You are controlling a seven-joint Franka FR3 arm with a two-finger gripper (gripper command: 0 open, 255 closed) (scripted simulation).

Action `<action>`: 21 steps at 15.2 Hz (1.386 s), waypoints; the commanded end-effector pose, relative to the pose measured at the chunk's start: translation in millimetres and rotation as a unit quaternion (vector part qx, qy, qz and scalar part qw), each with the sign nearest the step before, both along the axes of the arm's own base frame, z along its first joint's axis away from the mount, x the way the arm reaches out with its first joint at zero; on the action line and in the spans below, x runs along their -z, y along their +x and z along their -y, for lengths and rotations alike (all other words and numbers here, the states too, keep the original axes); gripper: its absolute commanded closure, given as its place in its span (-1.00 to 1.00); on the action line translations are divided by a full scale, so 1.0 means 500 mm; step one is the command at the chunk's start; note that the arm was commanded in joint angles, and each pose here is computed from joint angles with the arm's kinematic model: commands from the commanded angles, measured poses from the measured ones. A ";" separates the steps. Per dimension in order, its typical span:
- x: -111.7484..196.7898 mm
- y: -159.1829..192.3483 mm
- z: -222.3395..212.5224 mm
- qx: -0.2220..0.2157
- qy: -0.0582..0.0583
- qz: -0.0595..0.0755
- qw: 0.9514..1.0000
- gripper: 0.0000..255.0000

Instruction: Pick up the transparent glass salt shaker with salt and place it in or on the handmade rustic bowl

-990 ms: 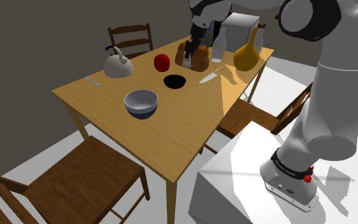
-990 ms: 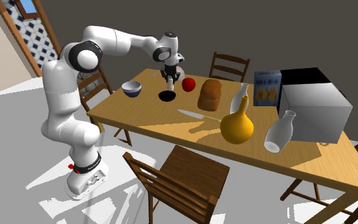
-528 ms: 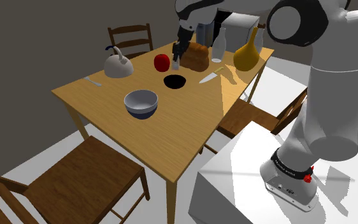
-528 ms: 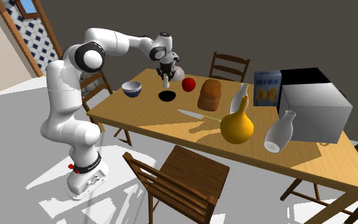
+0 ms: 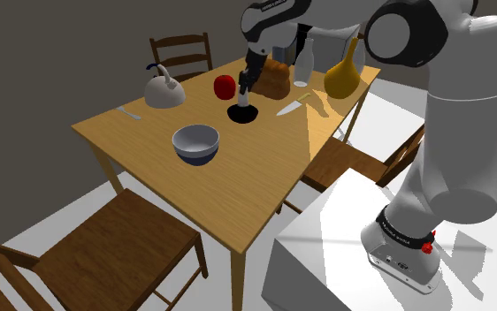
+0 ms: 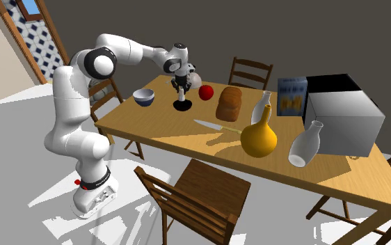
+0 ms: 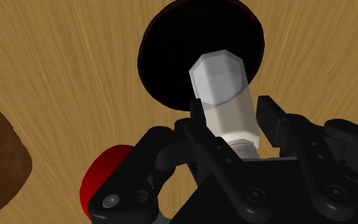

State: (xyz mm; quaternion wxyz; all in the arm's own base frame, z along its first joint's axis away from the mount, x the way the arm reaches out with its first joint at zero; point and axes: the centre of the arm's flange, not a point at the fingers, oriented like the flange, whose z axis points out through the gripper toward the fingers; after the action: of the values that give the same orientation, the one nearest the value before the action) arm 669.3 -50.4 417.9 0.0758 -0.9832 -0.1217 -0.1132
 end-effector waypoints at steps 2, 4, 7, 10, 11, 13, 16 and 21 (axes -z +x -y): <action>0.031 0.001 0.001 0.000 0.000 0.000 1.000 1.00; 0.052 0.001 0.001 0.000 0.000 0.000 1.000 1.00; 0.064 0.001 0.001 0.000 0.000 0.000 1.000 1.00; 0.064 0.001 0.001 0.000 0.000 0.000 1.000 1.00; 0.064 0.001 0.001 0.000 0.000 0.000 1.000 1.00; 0.064 0.001 0.001 0.000 0.000 0.000 1.000 1.00; 0.064 0.001 0.001 0.000 0.000 0.000 1.000 -1.00; 0.013 -0.010 0.010 0.000 0.000 0.000 1.000 -1.00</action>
State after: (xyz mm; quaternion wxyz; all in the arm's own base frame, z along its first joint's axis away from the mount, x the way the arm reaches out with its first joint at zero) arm 666.2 -53.9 401.9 0.0759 -0.9831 -0.1218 -0.1135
